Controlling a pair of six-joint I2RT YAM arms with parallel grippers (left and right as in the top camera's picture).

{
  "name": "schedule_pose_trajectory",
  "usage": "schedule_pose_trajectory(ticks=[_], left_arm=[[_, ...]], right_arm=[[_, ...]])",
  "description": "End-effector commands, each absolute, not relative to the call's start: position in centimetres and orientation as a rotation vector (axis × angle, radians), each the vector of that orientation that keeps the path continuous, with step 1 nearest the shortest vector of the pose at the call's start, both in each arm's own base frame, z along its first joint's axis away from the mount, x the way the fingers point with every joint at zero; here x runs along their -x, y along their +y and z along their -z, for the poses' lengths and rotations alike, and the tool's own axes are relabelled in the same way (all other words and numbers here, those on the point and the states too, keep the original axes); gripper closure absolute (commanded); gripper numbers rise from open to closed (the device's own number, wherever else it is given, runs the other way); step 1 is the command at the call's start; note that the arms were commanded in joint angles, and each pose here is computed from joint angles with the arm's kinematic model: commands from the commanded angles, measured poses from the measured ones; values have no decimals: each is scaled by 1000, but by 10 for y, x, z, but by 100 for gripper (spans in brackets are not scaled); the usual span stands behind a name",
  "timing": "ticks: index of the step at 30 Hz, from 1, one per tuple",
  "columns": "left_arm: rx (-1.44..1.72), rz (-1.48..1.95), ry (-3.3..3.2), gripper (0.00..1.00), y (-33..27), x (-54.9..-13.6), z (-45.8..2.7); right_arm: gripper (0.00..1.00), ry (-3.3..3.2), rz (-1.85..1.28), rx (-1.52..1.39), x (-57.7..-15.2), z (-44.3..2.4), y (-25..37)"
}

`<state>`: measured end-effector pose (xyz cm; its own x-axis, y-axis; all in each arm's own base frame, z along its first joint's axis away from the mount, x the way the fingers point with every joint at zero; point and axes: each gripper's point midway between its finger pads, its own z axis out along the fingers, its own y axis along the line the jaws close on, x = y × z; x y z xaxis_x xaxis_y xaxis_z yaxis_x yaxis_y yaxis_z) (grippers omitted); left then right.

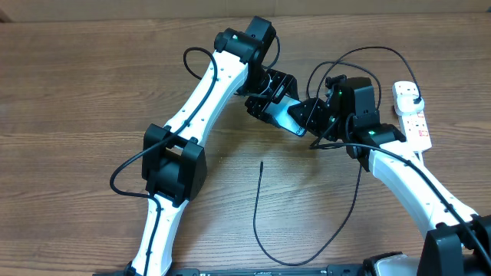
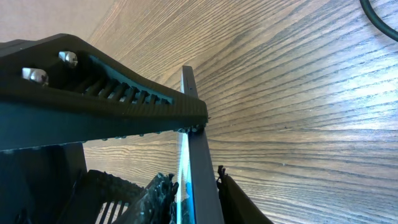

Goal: Plug charger to phone and switch on socket
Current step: 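Close the right gripper on the phone while the left holds it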

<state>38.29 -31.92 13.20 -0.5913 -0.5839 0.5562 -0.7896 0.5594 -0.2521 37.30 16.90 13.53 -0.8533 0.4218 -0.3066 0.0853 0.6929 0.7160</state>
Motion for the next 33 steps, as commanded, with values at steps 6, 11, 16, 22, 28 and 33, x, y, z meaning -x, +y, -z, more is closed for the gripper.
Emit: schedule_pose_trajectory(ticks=[6,11,16,22,28,33], left_arm=[[-1090,-737,-2378,96,-332,-383,-145],[-1079,-744,-2383,96,-336,-382,-145],[-1073,-750,-2374,96,-337,-381,-146],[-1072,-750,-2374,96,-337,-381,-146],[-1073,-749,-2374,96,-337,-381,-146],[-1073,-749,-2374,88,-337,-381,-146]], right_arm=[[83,2433,-1000,-375,-378,-144,171],[85,2437,-999,-377,-377,-143,171],[88,2437,-999,-377,-377,-143,171],[95,2437,-999,-377,-377,-143,171],[96,2437,-999,-377,-377,-143,171],[96,2436,-1000,-377,-377,-143,171]])
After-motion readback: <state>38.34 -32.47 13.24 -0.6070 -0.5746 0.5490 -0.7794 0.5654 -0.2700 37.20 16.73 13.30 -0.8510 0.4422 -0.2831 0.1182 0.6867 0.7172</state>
